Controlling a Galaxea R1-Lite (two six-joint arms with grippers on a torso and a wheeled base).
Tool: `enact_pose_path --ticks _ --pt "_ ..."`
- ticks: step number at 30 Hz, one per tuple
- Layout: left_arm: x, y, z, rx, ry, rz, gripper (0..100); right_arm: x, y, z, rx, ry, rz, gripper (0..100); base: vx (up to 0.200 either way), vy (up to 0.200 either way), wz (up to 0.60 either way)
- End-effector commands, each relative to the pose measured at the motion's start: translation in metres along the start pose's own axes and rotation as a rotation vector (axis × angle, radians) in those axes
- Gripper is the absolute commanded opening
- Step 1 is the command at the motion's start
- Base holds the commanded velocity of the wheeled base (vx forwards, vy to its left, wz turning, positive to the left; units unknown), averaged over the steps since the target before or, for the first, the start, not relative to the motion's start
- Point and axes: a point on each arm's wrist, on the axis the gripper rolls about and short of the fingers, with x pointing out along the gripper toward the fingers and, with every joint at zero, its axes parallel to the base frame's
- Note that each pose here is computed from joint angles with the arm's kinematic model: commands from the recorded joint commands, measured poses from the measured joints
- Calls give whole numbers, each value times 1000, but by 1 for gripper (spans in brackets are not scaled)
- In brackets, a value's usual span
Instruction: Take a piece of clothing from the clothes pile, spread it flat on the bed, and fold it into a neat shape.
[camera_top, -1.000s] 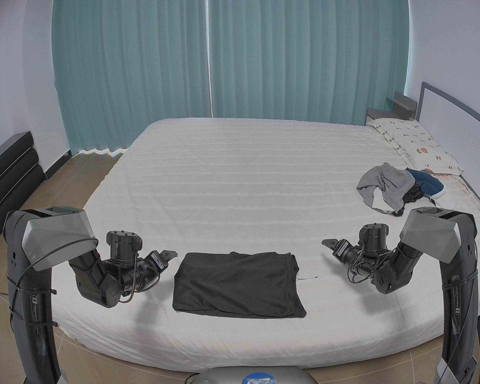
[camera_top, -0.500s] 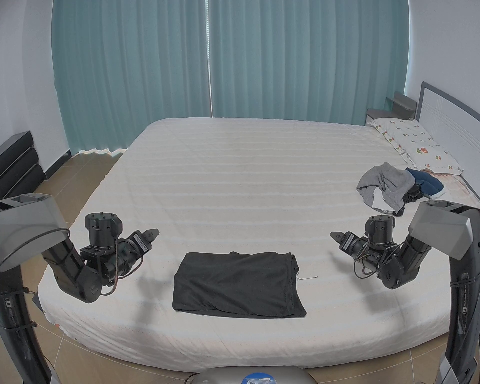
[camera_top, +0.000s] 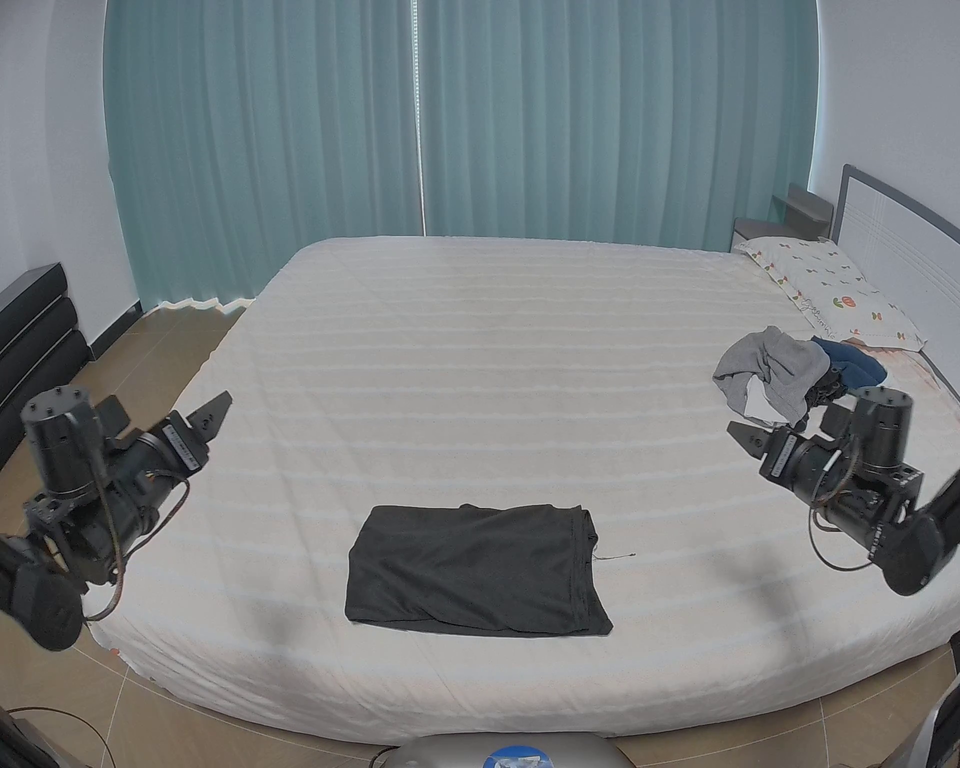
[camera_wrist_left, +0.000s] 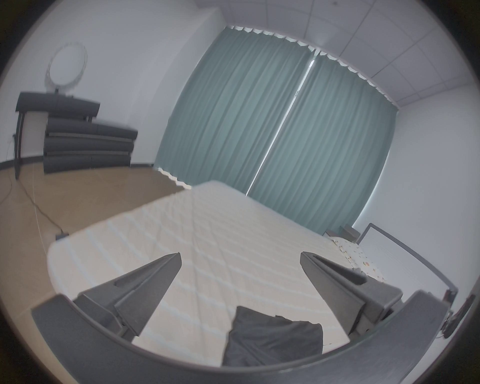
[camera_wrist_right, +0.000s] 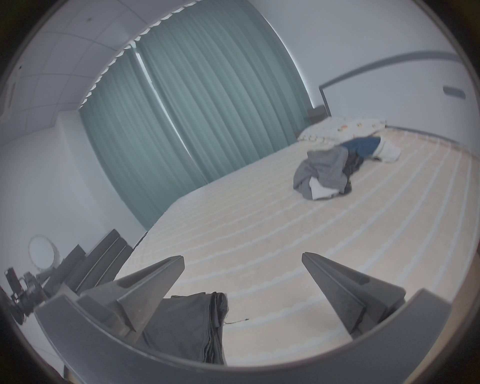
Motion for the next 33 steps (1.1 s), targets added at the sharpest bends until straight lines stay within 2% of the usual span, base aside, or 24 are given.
enact_pose_path --ticks 1,5,9,14,15,16,18,23,28,33 --pt "-103 4 34 135 -270 -19 100 -124 1 23 -182 -201 83 100 0 0 0" --pt "-143 12 36 200 -335 -20 100 -163 -4 23 -246 -277 96 100 0 0 0" --pt "-183 18 40 209 -387 -17 100 -196 -13 14 -267 -292 83 100 0 0 0" --pt "-230 31 33 259 -362 16 100 -236 -24 2 -318 -303 55 100 0 0 0" --pt "-230 31 33 259 -362 16 100 -236 -24 2 -318 -303 55 100 0 0 0" --pt "-249 38 28 289 -362 22 100 -250 -28 -2 -331 -309 33 100 0 0 0" --pt "-263 43 24 318 -370 30 100 -263 -32 -7 -335 -316 7 100 0 0 0" --pt "-285 51 10 375 -445 93 100 -299 -41 -28 -386 -295 -77 100 0 0 0" --pt "-298 54 -3 441 -486 170 100 -329 -47 -46 -404 -271 -106 100 0 0 0" --pt "-299 58 -12 465 -481 165 100 -335 -53 -63 -433 -283 -109 100 0 0 0"
